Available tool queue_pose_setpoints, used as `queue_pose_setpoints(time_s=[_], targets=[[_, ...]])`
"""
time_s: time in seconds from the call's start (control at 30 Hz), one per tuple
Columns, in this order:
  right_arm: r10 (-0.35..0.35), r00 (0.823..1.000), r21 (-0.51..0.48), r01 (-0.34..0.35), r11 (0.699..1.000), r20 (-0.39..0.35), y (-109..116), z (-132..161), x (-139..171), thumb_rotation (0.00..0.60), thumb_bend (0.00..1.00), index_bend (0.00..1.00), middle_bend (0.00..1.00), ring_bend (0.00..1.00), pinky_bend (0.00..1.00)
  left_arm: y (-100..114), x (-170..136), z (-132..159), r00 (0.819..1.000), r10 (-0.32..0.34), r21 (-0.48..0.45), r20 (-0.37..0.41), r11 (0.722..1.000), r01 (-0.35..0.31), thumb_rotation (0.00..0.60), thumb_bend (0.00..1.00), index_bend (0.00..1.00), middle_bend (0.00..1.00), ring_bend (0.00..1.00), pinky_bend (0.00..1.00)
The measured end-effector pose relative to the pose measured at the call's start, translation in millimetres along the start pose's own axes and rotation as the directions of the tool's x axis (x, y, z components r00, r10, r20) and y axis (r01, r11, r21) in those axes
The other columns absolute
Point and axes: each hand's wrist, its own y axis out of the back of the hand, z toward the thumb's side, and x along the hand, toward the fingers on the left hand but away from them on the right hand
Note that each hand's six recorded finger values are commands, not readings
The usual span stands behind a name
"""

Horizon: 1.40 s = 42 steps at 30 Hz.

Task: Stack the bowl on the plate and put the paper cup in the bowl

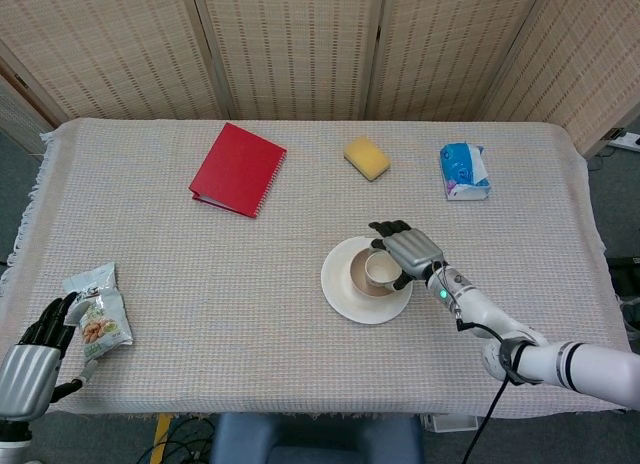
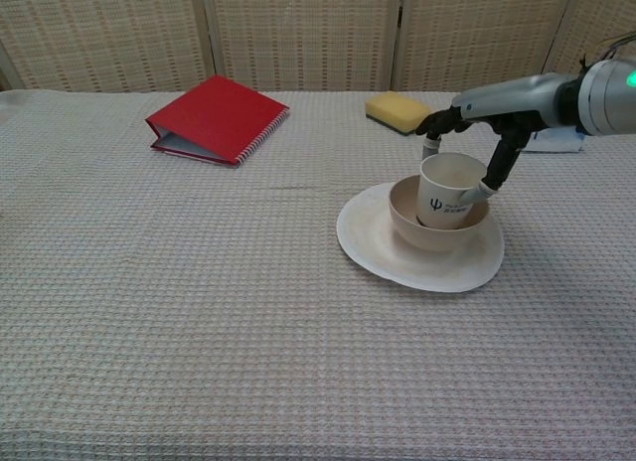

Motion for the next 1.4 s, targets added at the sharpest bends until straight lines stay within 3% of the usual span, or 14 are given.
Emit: queue_pose_setpoints(time_s=[0.2,0.43,0.73,0.93,1.03,1.2,1.3,1.4], targets=[[0.02,0.999,0.006,-0.02,1.0,0.031,-4,-2,-2,0.6,0.2,0.27,0.0,0.0,0.0,2,-1,0,1.0,0.006,-0.004,0.002,1.0,-0.006,0.6,0.28,0.0,0.04,0.0,0.29],[0.042,0.998,-0.001,-0.042,0.999,0.042,-4,-2,2,0.6,0.08,0.01,0.0,0.0,0.0,3,-3,0,1.0,0.01,-0.006,0.004,1.0,-0.01,0.6,0.28,0.0,0.04,0.0,0.29],[-0.004,0.999,-0.026,0.005,1.0,0.036,23,-6,33,0.6,0.06,0.0,0.0,0.0,0.0,1,-2,2,1.0,0.007,0.004,0.006,1.0,-0.007,0.6,0.28,0.0,0.04,0.0,0.29],[-0.095,0.995,-0.018,0.096,0.995,0.032,45,-18,79,0.6,0.06,0.0,0.0,0.0,0.0,-1,-1,6,1.0,0.005,0.002,0.01,1.0,-0.005,0.6,0.28,0.0,0.04,0.0,0.28],[-0.172,0.985,-0.002,0.172,0.985,0.008,45,-24,104,0.6,0.06,0.0,0.0,0.0,0.0,1,-2,7,1.0,0.014,-0.004,0.015,1.0,-0.014,0.6,0.28,0.0,0.04,0.0,0.28],[-0.344,0.938,0.041,0.345,0.938,-0.031,33,-43,159,0.6,0.06,0.0,0.0,0.0,0.0,8,-5,7,0.999,0.037,-0.019,0.023,0.999,-0.036,0.6,0.28,0.0,0.04,0.0,0.28],[-0.423,0.906,0.05,0.422,0.905,0.011,10,-69,197,0.6,0.06,0.0,0.0,0.0,0.0,11,-7,9,0.998,0.045,-0.03,0.036,0.999,-0.044,0.6,0.28,0.0,0.04,0.0,0.29],[-0.459,0.886,0.072,0.455,0.888,0.062,-19,-93,227,0.6,0.06,0.0,0.0,0.0,0.0,12,-8,11,0.998,0.047,-0.033,0.049,0.998,-0.045,0.6,0.28,0.0,0.04,0.0,0.29]])
